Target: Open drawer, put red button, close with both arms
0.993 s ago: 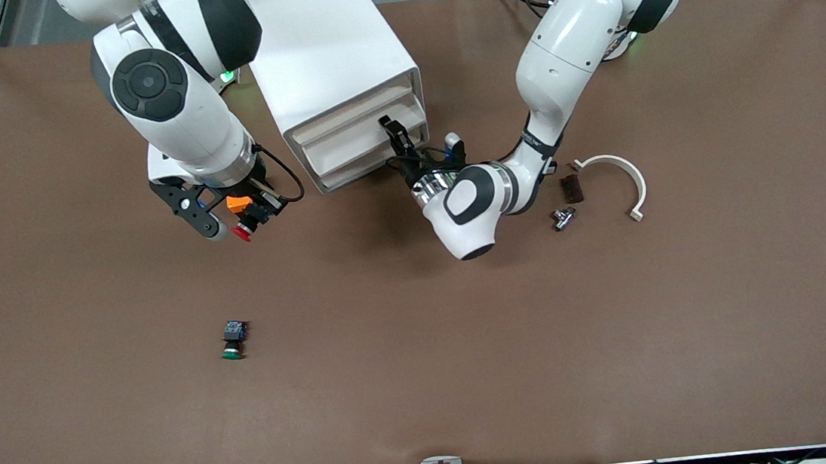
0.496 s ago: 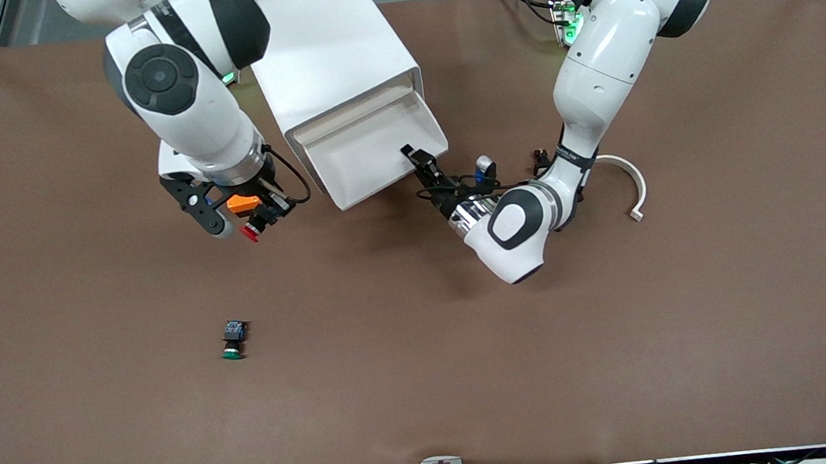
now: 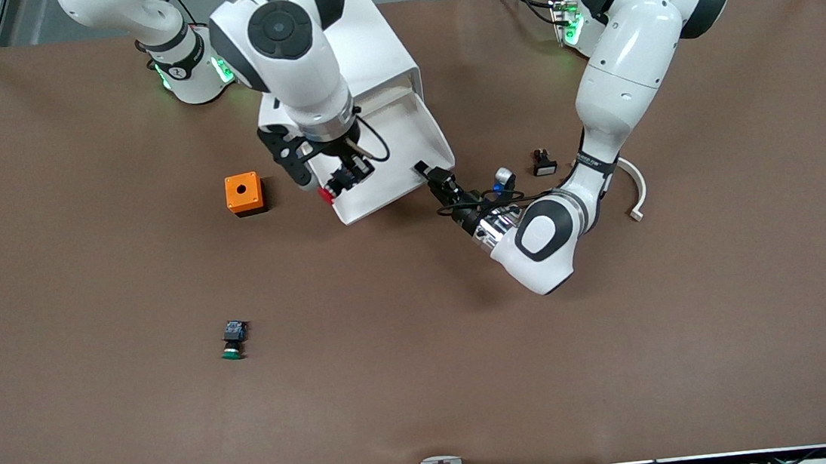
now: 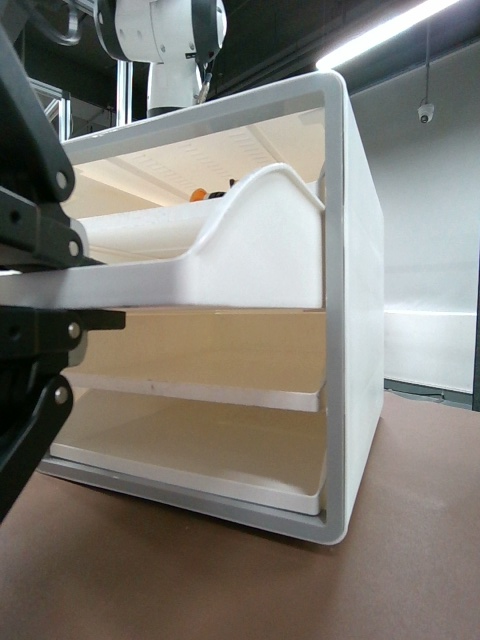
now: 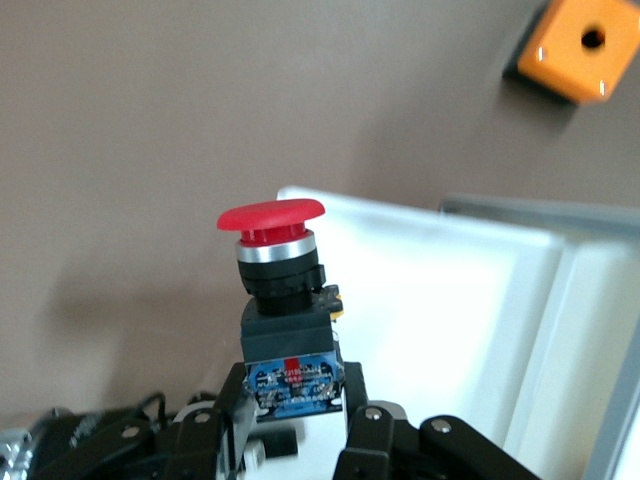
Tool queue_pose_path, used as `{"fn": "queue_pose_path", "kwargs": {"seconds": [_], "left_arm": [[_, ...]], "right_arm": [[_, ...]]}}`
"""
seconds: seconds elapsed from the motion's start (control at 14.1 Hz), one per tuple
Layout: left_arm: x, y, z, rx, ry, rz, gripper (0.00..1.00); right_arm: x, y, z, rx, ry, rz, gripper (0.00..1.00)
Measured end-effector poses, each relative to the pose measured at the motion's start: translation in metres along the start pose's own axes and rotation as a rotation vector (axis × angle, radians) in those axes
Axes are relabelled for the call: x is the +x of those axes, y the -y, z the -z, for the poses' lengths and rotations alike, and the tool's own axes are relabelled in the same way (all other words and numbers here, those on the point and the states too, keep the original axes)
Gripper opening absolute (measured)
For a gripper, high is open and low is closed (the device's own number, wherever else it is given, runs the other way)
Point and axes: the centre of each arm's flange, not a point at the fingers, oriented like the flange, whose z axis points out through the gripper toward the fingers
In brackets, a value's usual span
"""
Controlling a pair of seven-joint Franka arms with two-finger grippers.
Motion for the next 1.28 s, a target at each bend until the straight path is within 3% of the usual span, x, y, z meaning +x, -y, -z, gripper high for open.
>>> {"fn": "queue_pose_path", "kwargs": {"seconds": [0.21,0.57,0.78,1.13,1.28], "left_arm": [[0.0,0.001,0.004,-0.006,0.008,-0.037,0.47],[-0.003,0.014,0.041,-0.031,0.059,-0.21,0.98],[-0.003,0.028,0.077,-0.08,0.085,-0.378,1.0],[-0.009,0.052,0.109,-0.226,-0.002,-0.814,1.0],[-0.01,0.064,0.122,-0.306,-0.071,-0.996,1.0]], "right_arm": [[-0.032,0.001,-0.016,0.0,0.059,-0.048,0.41],[-0.066,0.001,-0.058,-0.042,0.09,-0.087,0.41],[-0.093,-0.004,-0.084,-0.061,0.081,-0.109,0.41],[-0.114,-0.017,-0.106,-0.101,0.063,-0.127,0.41],[-0.114,-0.02,-0.111,-0.11,0.057,-0.124,0.41]]}}
